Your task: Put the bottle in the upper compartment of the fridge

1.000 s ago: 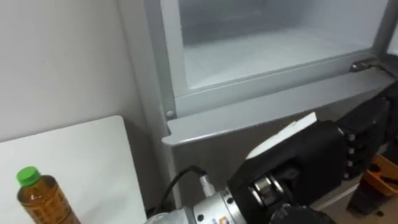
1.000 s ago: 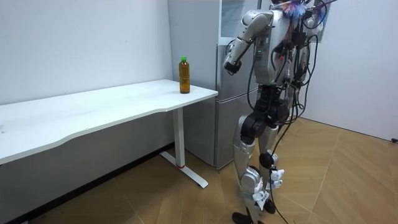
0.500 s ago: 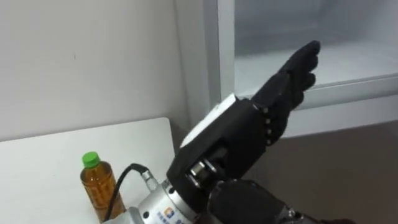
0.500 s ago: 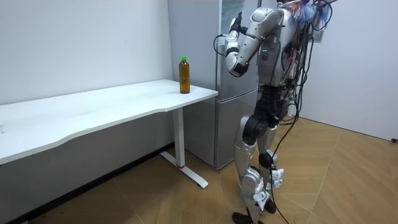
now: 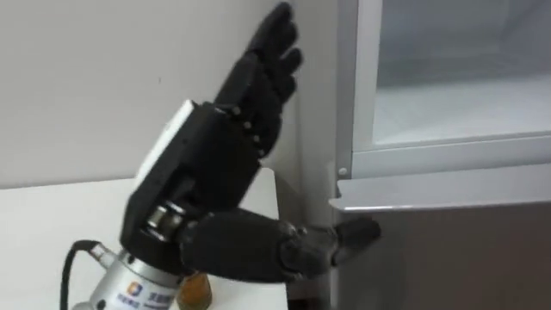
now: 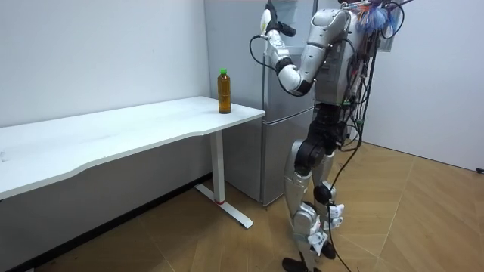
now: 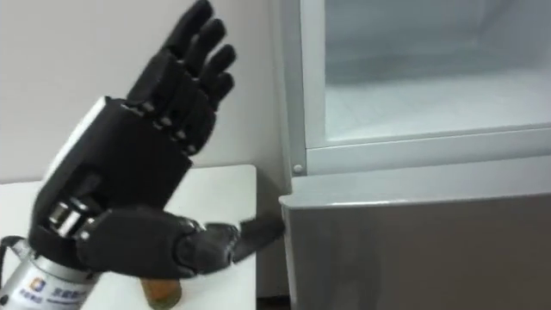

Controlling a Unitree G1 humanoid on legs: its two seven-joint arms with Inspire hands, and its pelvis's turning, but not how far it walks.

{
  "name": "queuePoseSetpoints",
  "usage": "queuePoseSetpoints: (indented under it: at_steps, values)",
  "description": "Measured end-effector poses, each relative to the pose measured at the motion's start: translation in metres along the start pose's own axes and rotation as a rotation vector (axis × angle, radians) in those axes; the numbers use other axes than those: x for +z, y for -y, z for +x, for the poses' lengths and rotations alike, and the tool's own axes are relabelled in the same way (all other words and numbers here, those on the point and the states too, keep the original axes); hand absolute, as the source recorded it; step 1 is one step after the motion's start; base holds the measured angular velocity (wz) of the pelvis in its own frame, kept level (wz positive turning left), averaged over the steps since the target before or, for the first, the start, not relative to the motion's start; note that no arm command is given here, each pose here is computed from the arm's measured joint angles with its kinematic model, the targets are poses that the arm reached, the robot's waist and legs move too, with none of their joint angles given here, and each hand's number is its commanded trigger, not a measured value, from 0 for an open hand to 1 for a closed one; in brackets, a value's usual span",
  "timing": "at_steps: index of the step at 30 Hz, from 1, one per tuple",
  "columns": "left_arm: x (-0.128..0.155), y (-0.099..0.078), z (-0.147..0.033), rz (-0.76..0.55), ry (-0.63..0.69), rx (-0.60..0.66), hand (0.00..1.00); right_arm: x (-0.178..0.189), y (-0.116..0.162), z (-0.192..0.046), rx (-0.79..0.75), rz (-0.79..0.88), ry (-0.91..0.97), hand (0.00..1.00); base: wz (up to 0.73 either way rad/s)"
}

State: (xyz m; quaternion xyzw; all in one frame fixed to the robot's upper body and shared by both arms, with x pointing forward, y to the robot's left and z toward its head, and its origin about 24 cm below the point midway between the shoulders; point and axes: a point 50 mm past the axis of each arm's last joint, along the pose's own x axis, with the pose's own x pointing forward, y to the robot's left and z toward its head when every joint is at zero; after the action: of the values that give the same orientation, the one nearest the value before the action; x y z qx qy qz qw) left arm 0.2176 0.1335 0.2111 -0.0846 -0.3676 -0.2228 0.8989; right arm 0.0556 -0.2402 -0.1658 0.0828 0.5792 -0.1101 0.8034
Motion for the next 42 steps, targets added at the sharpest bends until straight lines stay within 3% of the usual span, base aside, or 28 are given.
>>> queuePoseSetpoints:
  at_steps: [7, 16, 21, 31, 35, 42]
  values:
    - [0.02, -0.03, -0.014, 0.114, 0.085, 0.197, 0.0, -0.014, 0.005, -0.004, -0.012, 0.068, -0.01, 0.0, 0.06]
    - [0.024, -0.065, -0.06, 0.29, -0.029, 0.52, 0.0, -0.024, 0.009, -0.006, -0.035, 0.134, -0.005, 0.0, 0.06]
    - [0.034, -0.081, -0.072, 0.359, -0.02, 0.642, 0.0, -0.031, 0.013, -0.009, -0.054, 0.175, -0.016, 0.0, 0.05]
    - [0.022, -0.117, -0.125, 0.441, -0.216, 0.928, 0.0, -0.033, 0.017, -0.01, -0.063, 0.201, -0.03, 0.0, 0.07]
    - [0.013, -0.122, -0.138, 0.437, -0.288, 1.008, 0.0, -0.031, 0.015, -0.01, -0.053, 0.2, -0.044, 0.0, 0.03]
    - [-0.014, -0.128, -0.182, 0.399, -0.491, 1.171, 0.0, -0.029, 0.014, -0.009, -0.042, 0.2, -0.052, 0.0, 0.0]
